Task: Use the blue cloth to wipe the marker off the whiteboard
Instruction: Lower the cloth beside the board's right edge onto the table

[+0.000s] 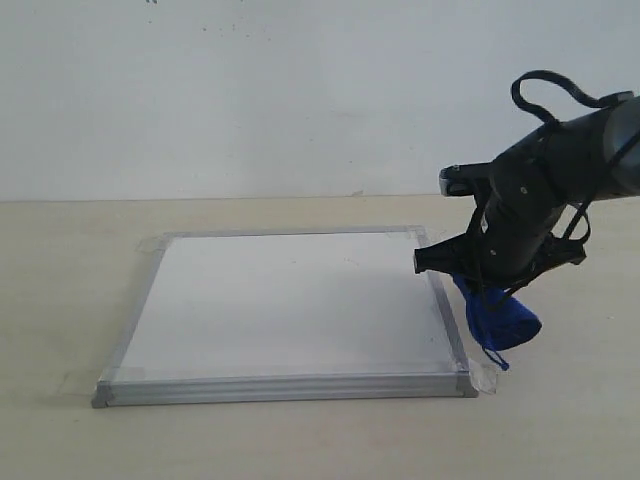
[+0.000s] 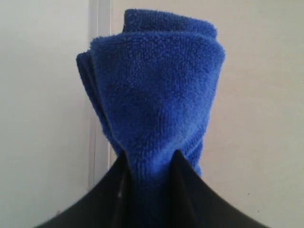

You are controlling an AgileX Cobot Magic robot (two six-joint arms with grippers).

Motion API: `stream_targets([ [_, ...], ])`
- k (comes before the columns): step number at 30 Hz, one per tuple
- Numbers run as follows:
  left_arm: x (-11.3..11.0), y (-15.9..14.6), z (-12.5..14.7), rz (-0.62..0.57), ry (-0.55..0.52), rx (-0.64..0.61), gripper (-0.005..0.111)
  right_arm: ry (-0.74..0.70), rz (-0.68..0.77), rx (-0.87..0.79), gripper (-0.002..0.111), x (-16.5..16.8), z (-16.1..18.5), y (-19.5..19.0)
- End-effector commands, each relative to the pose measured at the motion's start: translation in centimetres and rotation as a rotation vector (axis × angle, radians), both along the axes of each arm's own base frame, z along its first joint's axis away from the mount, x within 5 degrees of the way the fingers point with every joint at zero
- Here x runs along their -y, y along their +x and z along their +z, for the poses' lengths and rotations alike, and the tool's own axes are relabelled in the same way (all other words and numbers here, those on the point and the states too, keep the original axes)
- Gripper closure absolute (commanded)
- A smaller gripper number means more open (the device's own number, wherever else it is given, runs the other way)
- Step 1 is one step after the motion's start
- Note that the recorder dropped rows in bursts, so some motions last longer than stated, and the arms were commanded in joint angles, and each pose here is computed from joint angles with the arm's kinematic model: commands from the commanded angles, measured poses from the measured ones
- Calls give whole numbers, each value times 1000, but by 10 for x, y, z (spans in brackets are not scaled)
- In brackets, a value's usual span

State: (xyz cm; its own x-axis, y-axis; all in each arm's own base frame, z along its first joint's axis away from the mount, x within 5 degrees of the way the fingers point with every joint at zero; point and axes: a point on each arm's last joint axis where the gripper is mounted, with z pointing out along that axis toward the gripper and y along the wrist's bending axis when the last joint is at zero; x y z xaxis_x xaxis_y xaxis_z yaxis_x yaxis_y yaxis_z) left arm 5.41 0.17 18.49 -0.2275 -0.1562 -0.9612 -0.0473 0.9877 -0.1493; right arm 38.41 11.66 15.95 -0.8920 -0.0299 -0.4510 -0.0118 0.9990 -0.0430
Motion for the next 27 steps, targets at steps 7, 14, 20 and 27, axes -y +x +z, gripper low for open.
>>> stream_targets([
  [7, 0, 0, 0, -1, -9, 9, 103, 28, 10, 75, 109, 2, -6, 11],
  [14, 0, 0, 0, -1, -9, 9, 103, 55, -27, 79, 109, 4, -22, 16],
  [20, 0, 0, 0, -1, -9, 9, 103, 59, -31, 96, 107, 4, -23, 18],
  [27, 0, 0, 0, -1, -9, 9, 103, 58, -37, 92, 66, 4, -23, 18],
])
